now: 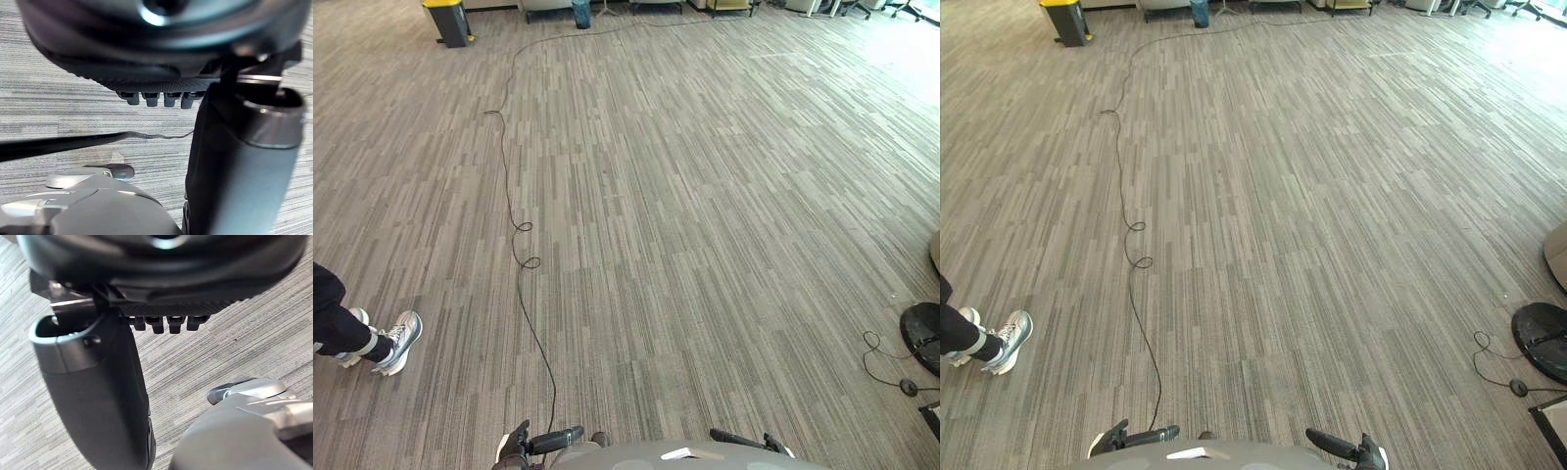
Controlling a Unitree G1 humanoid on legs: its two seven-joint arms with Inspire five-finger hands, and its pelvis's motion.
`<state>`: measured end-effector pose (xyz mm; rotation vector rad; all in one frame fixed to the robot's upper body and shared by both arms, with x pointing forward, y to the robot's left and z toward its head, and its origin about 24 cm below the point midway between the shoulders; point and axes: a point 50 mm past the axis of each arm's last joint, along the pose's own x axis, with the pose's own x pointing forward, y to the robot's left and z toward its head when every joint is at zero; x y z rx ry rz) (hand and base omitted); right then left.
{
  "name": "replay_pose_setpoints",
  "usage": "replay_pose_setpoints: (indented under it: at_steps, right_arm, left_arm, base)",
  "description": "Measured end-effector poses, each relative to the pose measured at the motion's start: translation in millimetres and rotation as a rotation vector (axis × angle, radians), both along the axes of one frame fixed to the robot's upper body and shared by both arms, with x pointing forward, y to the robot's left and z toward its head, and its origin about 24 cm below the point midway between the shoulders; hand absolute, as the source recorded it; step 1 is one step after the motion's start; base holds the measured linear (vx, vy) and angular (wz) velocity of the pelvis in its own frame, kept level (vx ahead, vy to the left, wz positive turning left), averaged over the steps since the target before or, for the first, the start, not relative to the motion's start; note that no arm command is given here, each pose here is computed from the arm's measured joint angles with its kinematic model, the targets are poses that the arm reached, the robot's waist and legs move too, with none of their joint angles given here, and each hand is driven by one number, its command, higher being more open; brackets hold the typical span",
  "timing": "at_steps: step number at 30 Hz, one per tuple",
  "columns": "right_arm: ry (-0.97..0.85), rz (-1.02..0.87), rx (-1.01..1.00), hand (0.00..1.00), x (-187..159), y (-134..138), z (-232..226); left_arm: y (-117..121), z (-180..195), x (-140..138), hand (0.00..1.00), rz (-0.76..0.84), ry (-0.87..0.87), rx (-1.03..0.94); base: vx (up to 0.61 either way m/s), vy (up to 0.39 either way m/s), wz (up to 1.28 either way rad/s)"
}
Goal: Pick up cushions and gather them together orderly.
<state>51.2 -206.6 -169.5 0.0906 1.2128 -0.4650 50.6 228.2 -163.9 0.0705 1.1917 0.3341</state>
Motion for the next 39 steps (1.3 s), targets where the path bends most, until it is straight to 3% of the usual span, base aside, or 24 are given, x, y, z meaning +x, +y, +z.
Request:
replay_pose_setpoints:
  at_steps: [12, 30, 39]
  right_arm:
    - [-0.051, -0.020, -0.001, 1.00, 21.3, -2.1, 3.0]
    - [-0.022, -0.020, 0.005, 1.00, 15.7, -2.3, 1.1]
    - [-0.059, -0.043, 0.030, 1.00, 30.1, 2.9, 2.3]
  left_arm:
    - [-2.6, 0.4, 8.7, 1.00, -0.033, -0.012, 0.003]
    - [-1.4, -0.2, 11.8, 1.00, -0.057, 0.001, 0.007]
    - [0.6, 0.4, 13.1, 1.00, -0.096, 0.008, 0.023]
  base:
    - [-0.05, -0.007, 0.00]
    - [-0.06, 0.004, 0.04]
    - [0.06, -0.014, -0.02]
